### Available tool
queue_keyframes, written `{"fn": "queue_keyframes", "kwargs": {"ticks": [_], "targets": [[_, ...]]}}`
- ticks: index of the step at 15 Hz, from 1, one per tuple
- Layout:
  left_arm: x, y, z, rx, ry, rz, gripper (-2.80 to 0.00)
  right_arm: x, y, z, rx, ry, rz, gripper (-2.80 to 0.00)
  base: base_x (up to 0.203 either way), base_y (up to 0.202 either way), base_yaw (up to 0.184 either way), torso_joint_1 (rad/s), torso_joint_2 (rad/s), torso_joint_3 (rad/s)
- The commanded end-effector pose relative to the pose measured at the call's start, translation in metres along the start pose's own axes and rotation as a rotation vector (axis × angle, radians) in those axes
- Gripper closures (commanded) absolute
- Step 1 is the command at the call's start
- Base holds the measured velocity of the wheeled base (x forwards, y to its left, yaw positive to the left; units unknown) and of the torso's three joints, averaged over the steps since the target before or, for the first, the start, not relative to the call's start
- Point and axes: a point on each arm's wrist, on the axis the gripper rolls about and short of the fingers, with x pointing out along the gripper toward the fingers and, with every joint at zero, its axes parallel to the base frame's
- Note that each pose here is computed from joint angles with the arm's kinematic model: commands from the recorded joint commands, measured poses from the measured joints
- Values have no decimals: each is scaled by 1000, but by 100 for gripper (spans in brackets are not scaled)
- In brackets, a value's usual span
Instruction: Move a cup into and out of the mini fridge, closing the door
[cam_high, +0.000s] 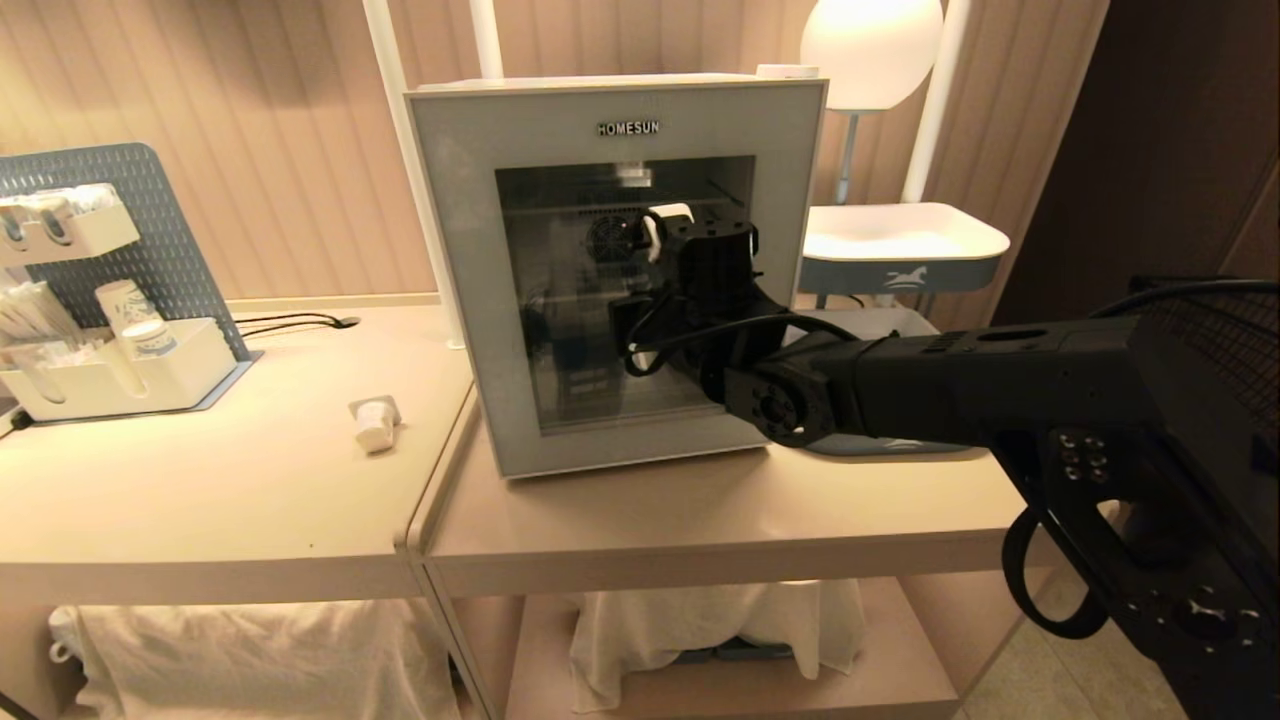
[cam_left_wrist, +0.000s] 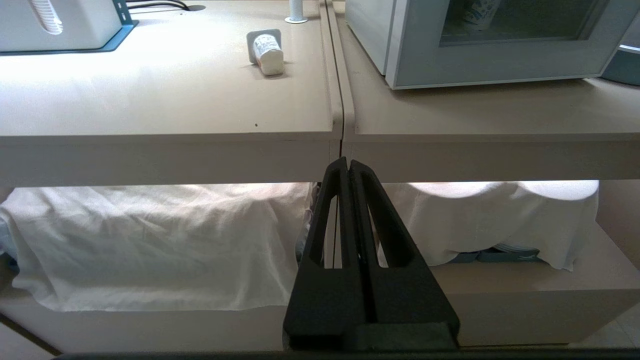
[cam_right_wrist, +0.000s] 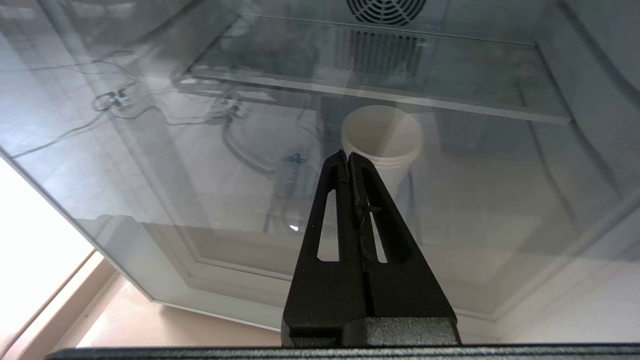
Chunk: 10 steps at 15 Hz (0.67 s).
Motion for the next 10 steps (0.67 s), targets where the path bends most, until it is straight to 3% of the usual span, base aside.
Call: {"fn": "queue_keyframes", "kwargs": {"ticks": [1, 2, 6, 8, 10], "targets": [[0, 0, 0, 0, 2, 1, 0, -11, -5, 20, 16, -37, -36, 0, 0, 0, 0, 0, 0, 0], [0, 0, 0, 0, 0, 1, 0, -22, -11, 36, 26, -61, -84, 0, 0, 0, 0, 0, 0, 0], [0, 0, 0, 0, 0, 1, 0, -111, -66, 124, 99, -187, -514, 0, 0, 0, 0, 0, 0, 0], [0, 0, 0, 0, 0, 1, 0, -197, -103, 160, 160, -254, -650, 0, 0, 0, 0, 0, 0, 0], [0, 0, 0, 0, 0, 1, 0, -278, -153, 166, 203, -302, -835, 0, 0, 0, 0, 0, 0, 0]]}}
